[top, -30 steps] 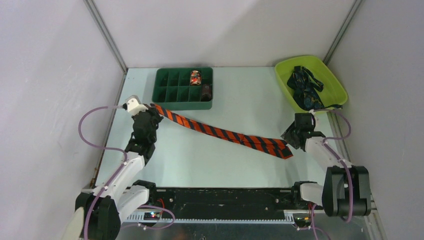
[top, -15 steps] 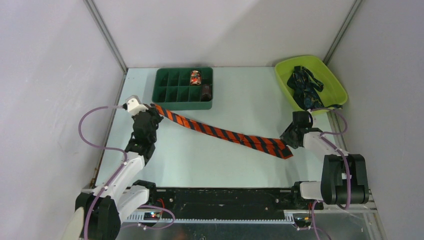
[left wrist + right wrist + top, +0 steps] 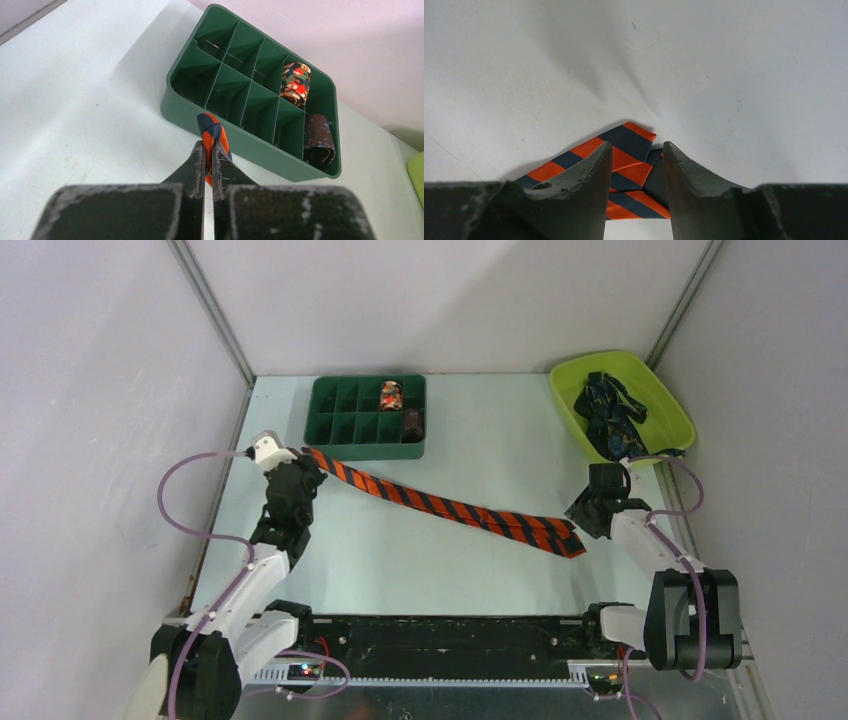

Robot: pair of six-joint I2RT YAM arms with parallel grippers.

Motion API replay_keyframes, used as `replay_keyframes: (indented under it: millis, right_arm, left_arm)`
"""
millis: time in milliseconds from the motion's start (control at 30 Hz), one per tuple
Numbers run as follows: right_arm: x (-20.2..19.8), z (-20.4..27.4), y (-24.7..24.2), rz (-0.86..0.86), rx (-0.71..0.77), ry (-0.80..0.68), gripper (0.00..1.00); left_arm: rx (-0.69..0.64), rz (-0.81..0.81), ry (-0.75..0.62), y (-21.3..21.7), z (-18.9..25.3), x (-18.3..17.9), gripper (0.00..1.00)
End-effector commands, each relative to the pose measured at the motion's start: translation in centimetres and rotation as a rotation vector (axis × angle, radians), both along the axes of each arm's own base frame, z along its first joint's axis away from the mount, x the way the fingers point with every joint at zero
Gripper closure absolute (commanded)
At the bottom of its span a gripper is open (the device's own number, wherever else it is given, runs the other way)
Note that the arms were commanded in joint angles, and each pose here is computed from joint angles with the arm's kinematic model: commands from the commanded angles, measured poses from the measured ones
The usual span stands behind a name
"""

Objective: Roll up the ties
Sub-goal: Flatten out the tie at the center of the board.

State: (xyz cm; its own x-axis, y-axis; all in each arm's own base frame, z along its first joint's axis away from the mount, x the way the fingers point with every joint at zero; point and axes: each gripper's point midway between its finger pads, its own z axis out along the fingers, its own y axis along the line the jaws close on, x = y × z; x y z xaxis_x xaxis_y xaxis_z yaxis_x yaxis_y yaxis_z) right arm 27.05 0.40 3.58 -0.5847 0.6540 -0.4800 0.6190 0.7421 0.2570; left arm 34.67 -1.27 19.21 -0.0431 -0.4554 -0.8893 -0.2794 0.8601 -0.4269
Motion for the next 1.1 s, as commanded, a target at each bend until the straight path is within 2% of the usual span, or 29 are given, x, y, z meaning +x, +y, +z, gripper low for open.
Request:
replay_keyframes:
  millis: [0, 467, 600, 733, 867, 1067]
  right_arm:
    - [0.7, 0.4, -0.3, -0.011, -0.008, -0.004, 0.55]
    - [0.9, -1.9, 0.5, 0.0, 0.032, 0.039, 0.59]
    - [1.0, -2.0, 0.5, 0.003, 0.031, 0.036, 0.69]
    - [1.2, -1.7, 0.6, 0.013, 0.034, 0.02, 0.87]
    - [1.4, -0.8, 0.5, 0.022, 0.027, -0.013, 1.0]
    - [1.1, 0.9, 0.4, 0.019, 0.02, -0.069, 1.0]
  left_arm:
    - [-0.008, 0.017, -0.04, 0.4, 1.1, 0.3, 1.0]
    - [-0.004, 0.026, -0.038, 0.6, 1.0, 0.1, 1.0]
    - [-0.004, 0.025, -0.037, 0.6, 1.0, 0.1, 1.0]
    - [-0.005, 0.025, -0.036, 0.6, 0.9, 0.1, 1.0]
    - [-0.006, 0.022, -0.034, 0.5, 0.8, 0.2, 1.0]
    - [-0.009, 0.029, -0.03, 0.6, 0.8, 0.2, 1.0]
